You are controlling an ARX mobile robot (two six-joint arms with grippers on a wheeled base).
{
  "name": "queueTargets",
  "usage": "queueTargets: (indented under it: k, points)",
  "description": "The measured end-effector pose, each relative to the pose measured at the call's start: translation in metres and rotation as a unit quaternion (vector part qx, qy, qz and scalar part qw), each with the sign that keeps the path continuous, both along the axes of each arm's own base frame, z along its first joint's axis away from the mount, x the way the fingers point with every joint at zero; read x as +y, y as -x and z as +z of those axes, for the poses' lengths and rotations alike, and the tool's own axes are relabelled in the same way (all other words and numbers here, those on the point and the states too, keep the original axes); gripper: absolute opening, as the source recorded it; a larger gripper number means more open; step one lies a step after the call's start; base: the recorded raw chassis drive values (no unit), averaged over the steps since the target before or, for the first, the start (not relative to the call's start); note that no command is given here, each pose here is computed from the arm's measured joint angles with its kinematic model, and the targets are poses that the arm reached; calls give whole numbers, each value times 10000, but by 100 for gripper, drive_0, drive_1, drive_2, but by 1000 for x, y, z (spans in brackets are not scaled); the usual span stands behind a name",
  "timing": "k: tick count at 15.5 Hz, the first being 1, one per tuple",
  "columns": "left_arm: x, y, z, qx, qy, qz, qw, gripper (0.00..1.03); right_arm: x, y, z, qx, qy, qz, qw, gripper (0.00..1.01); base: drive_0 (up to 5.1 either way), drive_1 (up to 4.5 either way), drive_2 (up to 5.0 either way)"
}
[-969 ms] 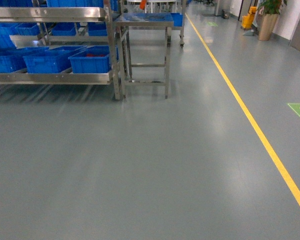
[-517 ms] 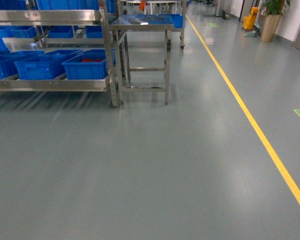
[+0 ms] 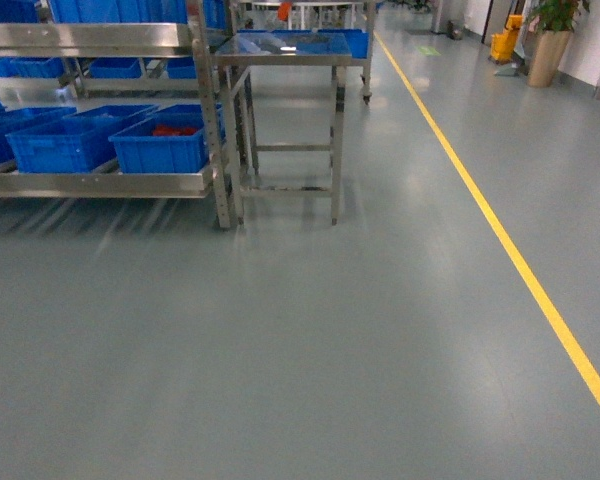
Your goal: Sort blue parts and orange caps into right shelf containers
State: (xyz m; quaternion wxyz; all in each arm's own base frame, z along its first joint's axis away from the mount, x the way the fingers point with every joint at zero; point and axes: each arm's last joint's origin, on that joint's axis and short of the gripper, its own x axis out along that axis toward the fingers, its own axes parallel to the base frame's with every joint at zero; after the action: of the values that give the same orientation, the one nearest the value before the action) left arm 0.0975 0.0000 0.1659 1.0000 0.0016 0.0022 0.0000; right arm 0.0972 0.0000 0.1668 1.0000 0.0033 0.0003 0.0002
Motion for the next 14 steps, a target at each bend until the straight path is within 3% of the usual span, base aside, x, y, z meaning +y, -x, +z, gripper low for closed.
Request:
queueTargets:
  k: [14]
  points:
    - [0,0,0,-11,0,10,10000,42,0,0,0,-25,0,0,10000,39,0,433,-433]
